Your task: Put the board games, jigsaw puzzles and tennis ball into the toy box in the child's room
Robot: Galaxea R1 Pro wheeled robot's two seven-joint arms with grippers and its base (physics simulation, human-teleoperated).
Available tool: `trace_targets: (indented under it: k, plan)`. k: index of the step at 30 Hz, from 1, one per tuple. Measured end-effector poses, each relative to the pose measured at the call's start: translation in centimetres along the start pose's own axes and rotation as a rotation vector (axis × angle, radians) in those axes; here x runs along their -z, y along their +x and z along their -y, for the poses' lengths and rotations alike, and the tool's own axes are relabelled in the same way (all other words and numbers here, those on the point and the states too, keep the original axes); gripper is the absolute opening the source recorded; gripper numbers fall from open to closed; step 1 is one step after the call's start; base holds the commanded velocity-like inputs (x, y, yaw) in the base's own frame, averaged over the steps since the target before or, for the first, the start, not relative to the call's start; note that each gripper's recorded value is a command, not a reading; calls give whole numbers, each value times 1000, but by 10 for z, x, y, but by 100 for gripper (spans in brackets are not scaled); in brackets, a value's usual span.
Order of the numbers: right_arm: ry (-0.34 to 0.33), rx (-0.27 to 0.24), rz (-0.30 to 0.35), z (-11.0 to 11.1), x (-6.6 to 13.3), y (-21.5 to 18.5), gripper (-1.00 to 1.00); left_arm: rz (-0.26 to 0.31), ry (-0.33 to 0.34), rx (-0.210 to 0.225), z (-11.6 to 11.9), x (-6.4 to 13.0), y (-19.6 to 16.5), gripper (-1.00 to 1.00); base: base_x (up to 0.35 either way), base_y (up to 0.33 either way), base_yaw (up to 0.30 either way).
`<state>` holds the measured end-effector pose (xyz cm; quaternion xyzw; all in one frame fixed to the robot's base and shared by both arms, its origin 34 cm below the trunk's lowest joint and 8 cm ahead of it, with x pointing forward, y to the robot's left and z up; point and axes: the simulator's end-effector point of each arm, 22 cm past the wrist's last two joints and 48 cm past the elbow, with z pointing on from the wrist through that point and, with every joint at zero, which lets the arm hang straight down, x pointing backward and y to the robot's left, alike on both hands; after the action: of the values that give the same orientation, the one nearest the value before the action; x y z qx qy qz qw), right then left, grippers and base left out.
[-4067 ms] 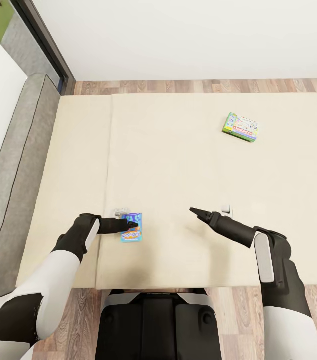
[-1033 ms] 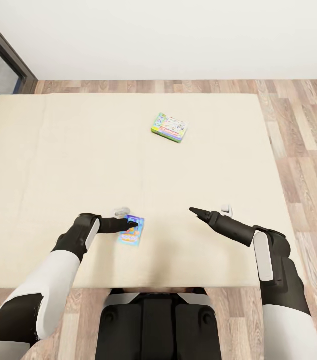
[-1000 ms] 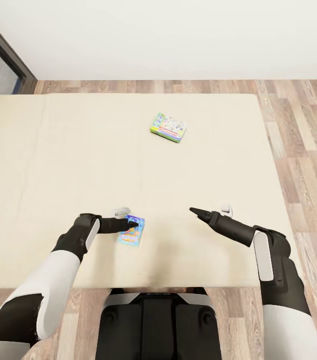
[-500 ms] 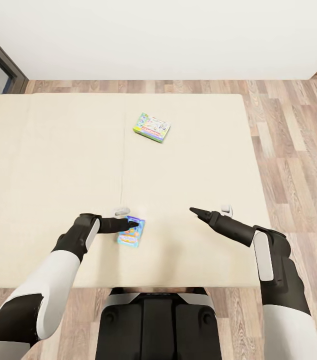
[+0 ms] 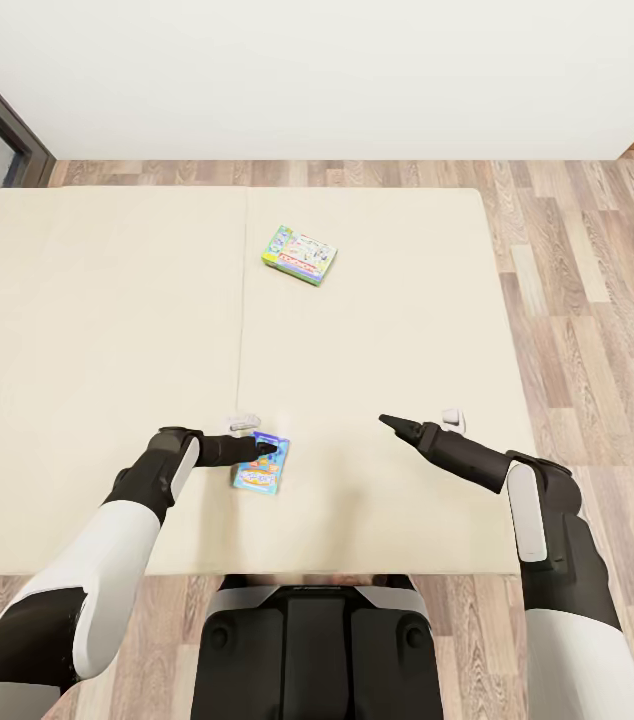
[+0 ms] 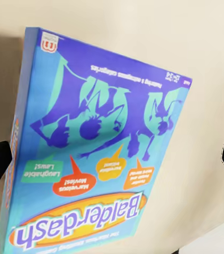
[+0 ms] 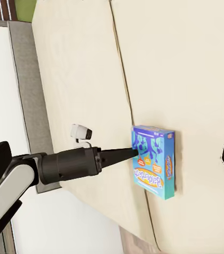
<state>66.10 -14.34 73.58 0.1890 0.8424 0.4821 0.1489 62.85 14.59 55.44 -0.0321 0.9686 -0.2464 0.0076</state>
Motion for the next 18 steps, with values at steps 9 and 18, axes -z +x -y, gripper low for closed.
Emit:
trace_targets:
  k: [9, 18]
  plan:
    - [0, 0, 0, 0, 0, 0, 100, -3, 0, 1, 0, 0, 1, 100, 0, -267, 0]
    - [1, 0, 0, 0, 0, 1, 100, -2, 0, 0, 0, 0, 0, 100, 0, -297, 0]
